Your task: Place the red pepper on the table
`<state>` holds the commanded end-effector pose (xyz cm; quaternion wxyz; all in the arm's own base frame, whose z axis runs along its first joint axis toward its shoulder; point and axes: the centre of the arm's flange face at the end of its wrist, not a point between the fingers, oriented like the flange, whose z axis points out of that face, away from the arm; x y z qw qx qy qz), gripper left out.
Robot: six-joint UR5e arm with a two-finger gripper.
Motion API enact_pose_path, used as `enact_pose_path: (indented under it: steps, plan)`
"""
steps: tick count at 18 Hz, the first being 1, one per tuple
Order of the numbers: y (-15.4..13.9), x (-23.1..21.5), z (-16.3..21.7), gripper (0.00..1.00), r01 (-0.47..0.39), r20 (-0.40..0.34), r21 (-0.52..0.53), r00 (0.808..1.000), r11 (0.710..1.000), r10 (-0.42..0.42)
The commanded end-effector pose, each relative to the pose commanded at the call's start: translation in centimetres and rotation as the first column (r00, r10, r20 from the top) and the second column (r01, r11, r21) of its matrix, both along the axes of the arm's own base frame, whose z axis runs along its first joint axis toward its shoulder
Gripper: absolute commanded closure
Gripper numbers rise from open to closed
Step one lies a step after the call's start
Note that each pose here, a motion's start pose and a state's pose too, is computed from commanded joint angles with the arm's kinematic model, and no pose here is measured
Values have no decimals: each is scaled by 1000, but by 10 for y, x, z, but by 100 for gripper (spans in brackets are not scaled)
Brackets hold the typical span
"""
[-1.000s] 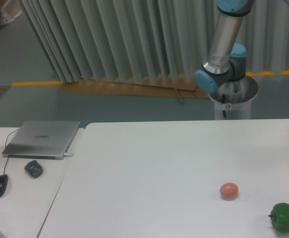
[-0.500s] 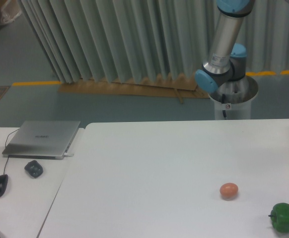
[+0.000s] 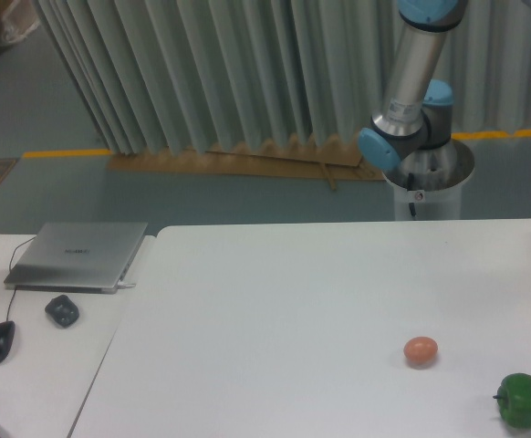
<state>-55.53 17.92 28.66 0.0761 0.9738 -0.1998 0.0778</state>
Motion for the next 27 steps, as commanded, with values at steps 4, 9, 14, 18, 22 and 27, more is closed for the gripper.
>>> enact_pose_path:
  steps: [4, 9, 14, 18, 22, 27]
  plan:
    - [2, 0, -3, 0, -3, 2, 0, 1000, 1000, 3]
    - [8, 0, -5, 0, -35, -12, -7, 999, 999, 35]
    - [11, 0, -9, 27, -41, -12, -10, 999, 999, 41]
    - [9, -4, -1, 51, -25, -22, -15, 999, 1000, 25]
    - [8, -9, 7, 52, -18, -27, -26, 999, 1000, 17]
    - [9, -7, 9, 65, -16, -14, -28, 1000, 999, 15]
